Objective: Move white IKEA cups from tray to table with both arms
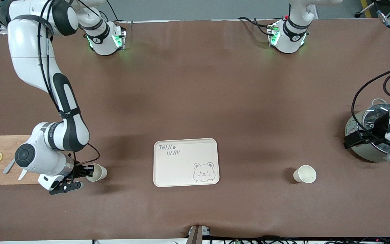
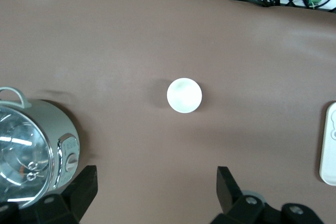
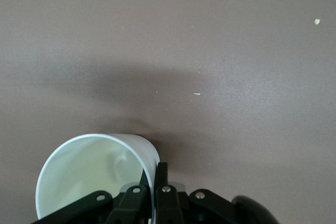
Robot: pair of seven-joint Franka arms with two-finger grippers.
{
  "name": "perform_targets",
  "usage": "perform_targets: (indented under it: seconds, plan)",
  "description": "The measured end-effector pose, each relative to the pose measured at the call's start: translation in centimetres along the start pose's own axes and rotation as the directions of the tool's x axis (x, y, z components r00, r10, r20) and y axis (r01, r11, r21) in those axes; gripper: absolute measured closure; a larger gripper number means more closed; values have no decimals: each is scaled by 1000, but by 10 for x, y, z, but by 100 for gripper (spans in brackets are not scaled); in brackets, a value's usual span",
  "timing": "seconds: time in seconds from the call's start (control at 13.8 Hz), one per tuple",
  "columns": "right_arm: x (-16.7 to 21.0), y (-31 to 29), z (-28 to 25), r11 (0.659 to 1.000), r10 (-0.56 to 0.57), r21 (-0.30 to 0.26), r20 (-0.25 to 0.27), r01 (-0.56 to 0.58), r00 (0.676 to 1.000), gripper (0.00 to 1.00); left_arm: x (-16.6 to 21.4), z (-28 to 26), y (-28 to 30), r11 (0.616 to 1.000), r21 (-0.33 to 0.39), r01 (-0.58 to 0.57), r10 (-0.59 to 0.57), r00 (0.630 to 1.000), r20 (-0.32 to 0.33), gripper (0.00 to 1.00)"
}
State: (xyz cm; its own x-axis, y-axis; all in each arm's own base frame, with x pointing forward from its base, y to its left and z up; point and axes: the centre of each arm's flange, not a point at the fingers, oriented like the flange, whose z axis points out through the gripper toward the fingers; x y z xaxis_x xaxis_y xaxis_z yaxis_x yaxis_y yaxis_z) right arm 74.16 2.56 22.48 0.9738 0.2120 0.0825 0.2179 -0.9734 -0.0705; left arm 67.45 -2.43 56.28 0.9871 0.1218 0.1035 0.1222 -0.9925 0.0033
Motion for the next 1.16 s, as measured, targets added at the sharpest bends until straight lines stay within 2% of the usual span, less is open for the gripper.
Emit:
perform_targets:
  seconds: [0.07,0.15,0.65,0.8,1.02,1.16]
  plan:
    - [0,0,0,1000,0,0,-1,0,1000,96,-4,-5,-1,1000,0,1,-1,1000,10,0]
    - [0,0,0,1000,0,0,-1,0,1000,89,-6,-11,-3,1000,0,2,-2,1000,12,0]
    - [1,2,-2,1000,1,-3,-9,-1,1000,17,-30,-66,-10,999,-32,10,-10,1000,3,0]
    - [3,1,-5,1000,0,-4,-15,0,1000,0,-36,-81,-12,999,-36,10,-10,1000,-9,0]
    - [9,-2,-19,1000,-6,-1,-20,6,1000,0,-47,-110,-19,999,-45,14,-16,999,-48,0]
    - [10,-5,-35,1000,-11,17,25,11,1000,0,-60,-125,-22,999,-47,15,-17,999,-32,0]
